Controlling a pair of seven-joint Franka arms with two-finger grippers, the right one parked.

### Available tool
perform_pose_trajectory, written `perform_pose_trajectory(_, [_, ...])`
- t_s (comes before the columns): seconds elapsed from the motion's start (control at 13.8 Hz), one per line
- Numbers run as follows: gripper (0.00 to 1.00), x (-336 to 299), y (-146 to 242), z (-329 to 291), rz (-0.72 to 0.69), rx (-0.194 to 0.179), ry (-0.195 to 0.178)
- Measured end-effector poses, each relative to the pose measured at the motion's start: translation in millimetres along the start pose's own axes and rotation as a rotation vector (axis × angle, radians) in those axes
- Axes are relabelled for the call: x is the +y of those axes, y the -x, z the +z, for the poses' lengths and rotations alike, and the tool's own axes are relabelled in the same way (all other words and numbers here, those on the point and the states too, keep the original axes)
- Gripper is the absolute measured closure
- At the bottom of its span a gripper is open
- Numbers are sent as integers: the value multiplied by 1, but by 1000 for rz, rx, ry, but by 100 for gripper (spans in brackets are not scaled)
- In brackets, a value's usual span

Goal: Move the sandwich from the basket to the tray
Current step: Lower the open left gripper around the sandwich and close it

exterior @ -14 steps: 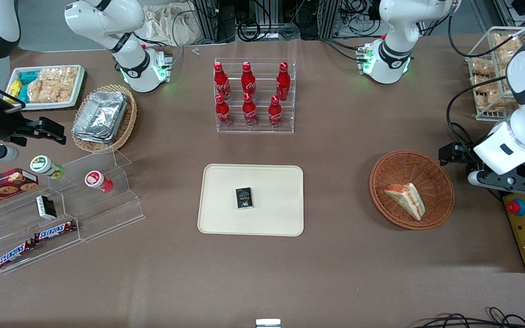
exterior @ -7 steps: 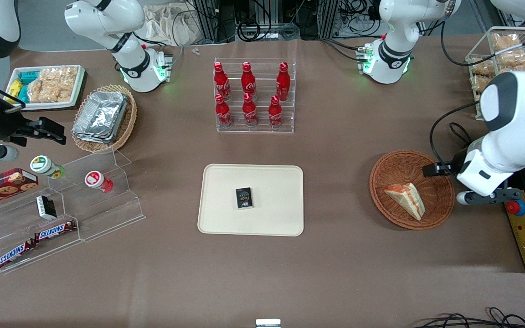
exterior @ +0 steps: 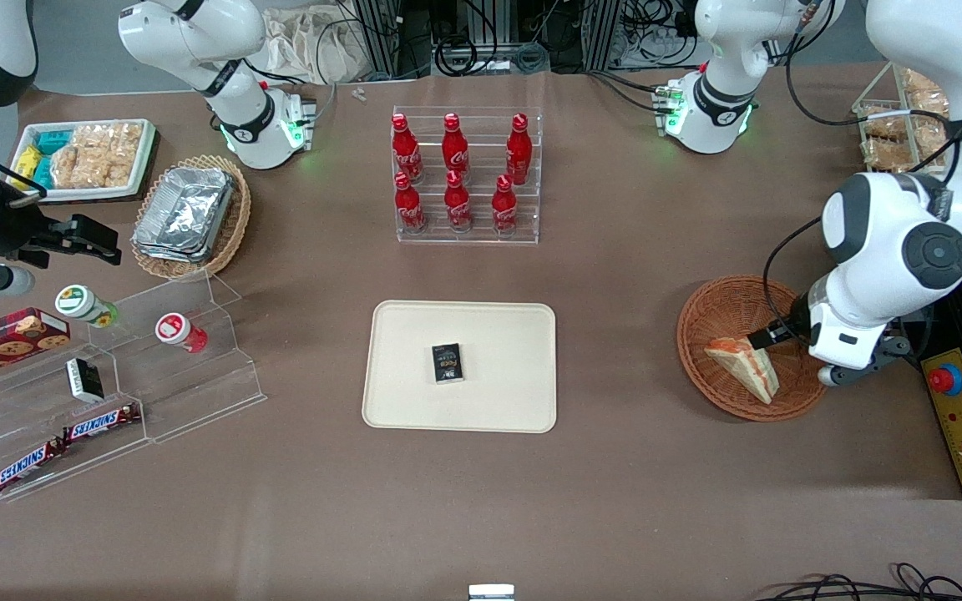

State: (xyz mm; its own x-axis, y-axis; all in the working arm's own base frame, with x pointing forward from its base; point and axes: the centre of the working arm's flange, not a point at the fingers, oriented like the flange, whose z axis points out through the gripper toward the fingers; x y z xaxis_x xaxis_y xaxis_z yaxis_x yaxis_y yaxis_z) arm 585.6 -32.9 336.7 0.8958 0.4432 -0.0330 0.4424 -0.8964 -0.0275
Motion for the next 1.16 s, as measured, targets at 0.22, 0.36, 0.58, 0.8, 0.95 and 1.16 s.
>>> perform_pose_trajectory(0.22, [0, -3, 1, 34, -57, -29, -9])
perform_pose_trajectory(0.36, [0, -6, -2, 48, -72, -42, -13])
perform_pose_trajectory(0.58, [0, -7, -4, 57, -100, -45, -13])
perform_pose_trajectory(0.8, [0, -6, -7, 59, -156, -41, -10])
perform_pose_trajectory(0.95, [0, -4, -11, 49, -182, -47, -17])
perform_pose_trajectory(1.16, [0, 2, -25, 16, -193, -64, -32])
